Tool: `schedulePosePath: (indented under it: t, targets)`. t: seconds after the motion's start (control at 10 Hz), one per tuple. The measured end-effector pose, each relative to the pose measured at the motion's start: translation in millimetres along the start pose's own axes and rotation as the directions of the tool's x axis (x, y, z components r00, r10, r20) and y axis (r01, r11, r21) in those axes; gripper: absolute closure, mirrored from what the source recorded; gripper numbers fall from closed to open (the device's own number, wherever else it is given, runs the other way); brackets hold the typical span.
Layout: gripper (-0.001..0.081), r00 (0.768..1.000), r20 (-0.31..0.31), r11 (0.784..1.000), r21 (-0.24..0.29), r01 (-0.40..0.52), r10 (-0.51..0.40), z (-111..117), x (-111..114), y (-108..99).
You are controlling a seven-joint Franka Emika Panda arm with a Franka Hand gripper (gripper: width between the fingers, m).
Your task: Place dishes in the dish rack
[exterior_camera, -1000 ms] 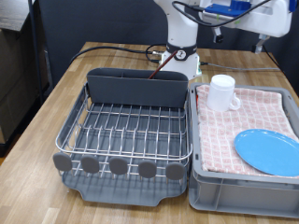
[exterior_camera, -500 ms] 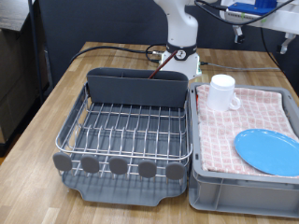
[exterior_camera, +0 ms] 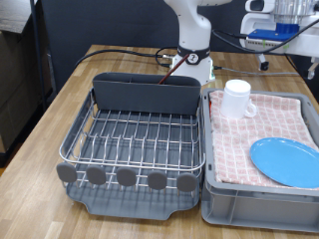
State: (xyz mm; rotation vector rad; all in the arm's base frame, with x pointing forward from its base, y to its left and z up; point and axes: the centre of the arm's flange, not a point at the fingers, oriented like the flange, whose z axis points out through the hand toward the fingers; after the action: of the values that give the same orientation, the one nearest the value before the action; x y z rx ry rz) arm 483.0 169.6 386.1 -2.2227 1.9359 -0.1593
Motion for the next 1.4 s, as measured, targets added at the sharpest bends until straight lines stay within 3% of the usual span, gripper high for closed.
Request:
schedulePosePath:
  t: [0.4, 0.7, 1.0, 1.4]
  targets:
    - [0.0003, 0.999, 0.049, 0.999, 0.048, -0.002, 0.000, 42.7, -0.2, 10.2]
    - [0.0003, 0.997, 0.080, 0.999, 0.053, -0.001, -0.004, 72.0, -1.3, 16.8]
    - [0.0003, 0.995, 0.092, 0.999, 0.050, 0.018, -0.022, 76.6, 3.4, 16.9]
    - [0.0003, 0.995, 0.089, 0.997, 0.064, 0.042, -0.048, 103.2, 13.7, 17.8]
